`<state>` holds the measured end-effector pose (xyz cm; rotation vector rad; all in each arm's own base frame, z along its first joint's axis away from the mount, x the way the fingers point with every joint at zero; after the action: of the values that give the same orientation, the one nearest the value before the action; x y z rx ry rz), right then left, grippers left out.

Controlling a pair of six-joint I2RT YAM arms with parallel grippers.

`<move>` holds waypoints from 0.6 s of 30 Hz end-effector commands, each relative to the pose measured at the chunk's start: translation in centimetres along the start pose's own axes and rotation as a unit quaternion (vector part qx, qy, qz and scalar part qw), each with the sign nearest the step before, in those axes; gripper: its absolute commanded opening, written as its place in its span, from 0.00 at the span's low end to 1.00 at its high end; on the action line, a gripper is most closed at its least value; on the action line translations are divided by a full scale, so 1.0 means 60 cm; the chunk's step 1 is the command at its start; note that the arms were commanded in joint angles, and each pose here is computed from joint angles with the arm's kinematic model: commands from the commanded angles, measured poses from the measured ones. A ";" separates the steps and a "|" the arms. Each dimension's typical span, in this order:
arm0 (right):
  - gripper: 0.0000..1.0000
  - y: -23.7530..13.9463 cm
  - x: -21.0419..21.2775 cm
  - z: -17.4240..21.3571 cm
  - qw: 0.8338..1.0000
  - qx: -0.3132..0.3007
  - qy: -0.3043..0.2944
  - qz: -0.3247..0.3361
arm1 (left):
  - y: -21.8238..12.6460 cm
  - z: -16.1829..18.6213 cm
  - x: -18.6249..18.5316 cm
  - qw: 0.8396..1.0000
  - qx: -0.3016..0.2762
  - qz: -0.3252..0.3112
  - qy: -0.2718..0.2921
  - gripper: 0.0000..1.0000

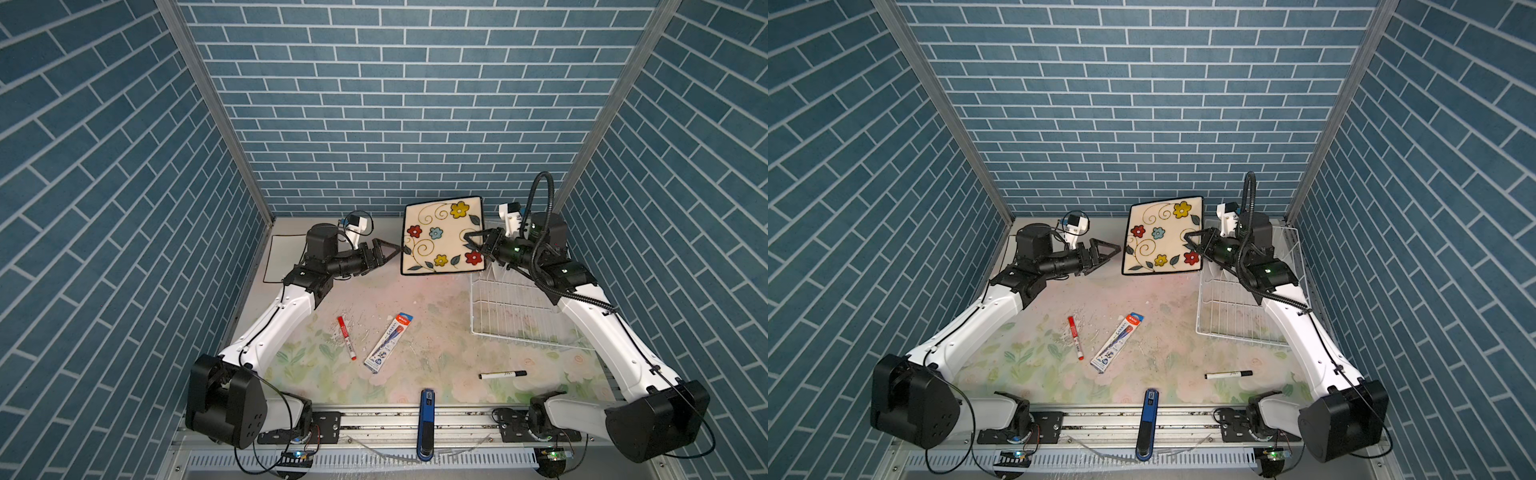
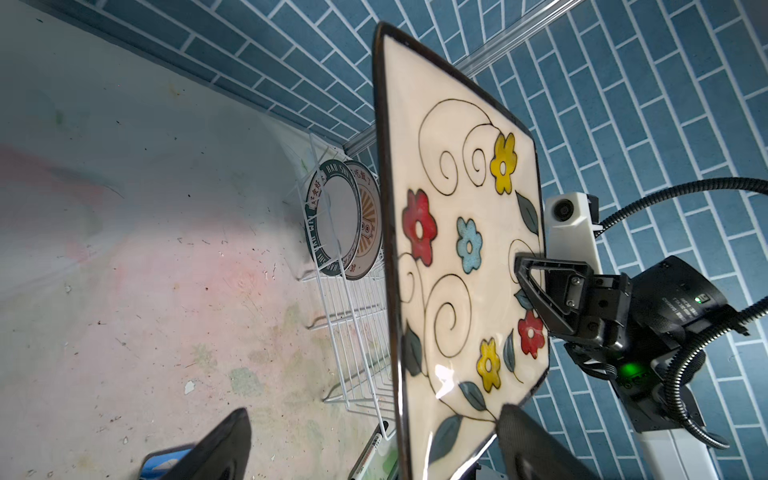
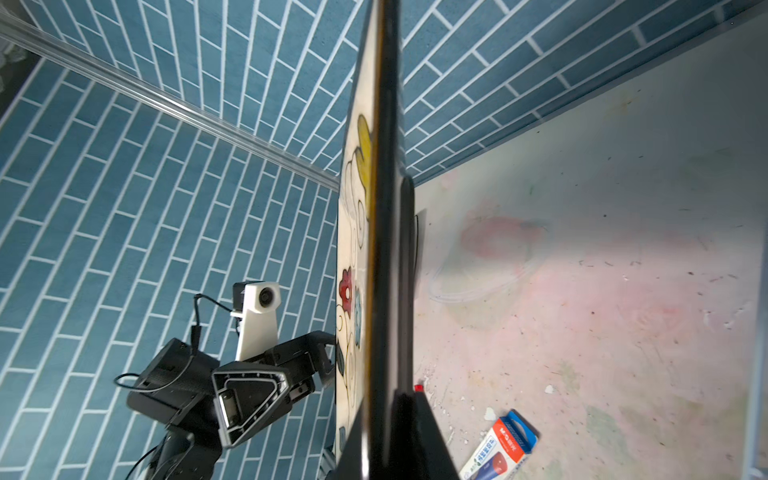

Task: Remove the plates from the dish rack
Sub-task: 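Carry the plate toward the left gripper while the left gripper reaches to meet it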

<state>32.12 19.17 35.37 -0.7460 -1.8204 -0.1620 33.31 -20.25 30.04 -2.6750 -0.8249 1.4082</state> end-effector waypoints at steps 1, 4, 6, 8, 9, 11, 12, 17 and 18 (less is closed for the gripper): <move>0.00 -0.024 0.103 -0.008 0.987 0.007 -0.036 -0.158 | -0.013 -0.022 -0.004 1.000 -0.015 0.012 -0.004 0.93; 0.00 -0.018 0.104 -0.003 0.981 0.023 -0.035 -0.192 | -0.018 -0.034 -0.002 0.999 -0.030 0.023 -0.015 0.93; 0.00 -0.011 0.099 0.000 0.979 0.042 -0.025 -0.196 | -0.021 -0.038 -0.005 0.999 -0.033 0.028 -0.015 0.93; 0.00 -0.004 0.096 0.003 0.978 0.056 -0.021 -0.201 | -0.022 -0.041 -0.007 0.999 -0.035 0.029 -0.014 0.93; 0.00 0.000 0.091 0.002 0.978 0.059 -0.015 -0.200 | -0.023 -0.042 -0.010 0.999 -0.037 0.031 -0.014 0.93; 0.00 0.005 0.087 0.001 0.976 0.063 -0.011 -0.207 | -0.024 -0.043 -0.013 0.999 -0.039 0.034 -0.012 0.93; 0.00 0.008 0.085 0.001 0.976 0.066 -0.006 -0.210 | -0.023 -0.044 -0.012 0.999 -0.040 0.035 -0.013 0.93; 0.00 0.015 0.074 -0.001 0.976 0.061 0.003 -0.211 | -0.016 -0.049 -0.012 0.998 -0.040 0.052 -0.020 0.89; 0.00 0.016 0.071 -0.001 0.976 0.057 0.006 -0.208 | -0.013 -0.051 -0.013 0.997 -0.040 0.058 -0.023 0.88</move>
<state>33.16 21.82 34.51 -0.3960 -1.8092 -0.2259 34.57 -18.97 32.18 -2.7613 -0.8110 1.4927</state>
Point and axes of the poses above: each gripper's point midway between its finger pads, its own y axis out along the fingers, its own x axis along the line the jaws close on, z = x × y, the point moved 3 cm from there along -y, back along the fingers, and after that the axes turned 7 degrees about y, right-handed, at the moved point
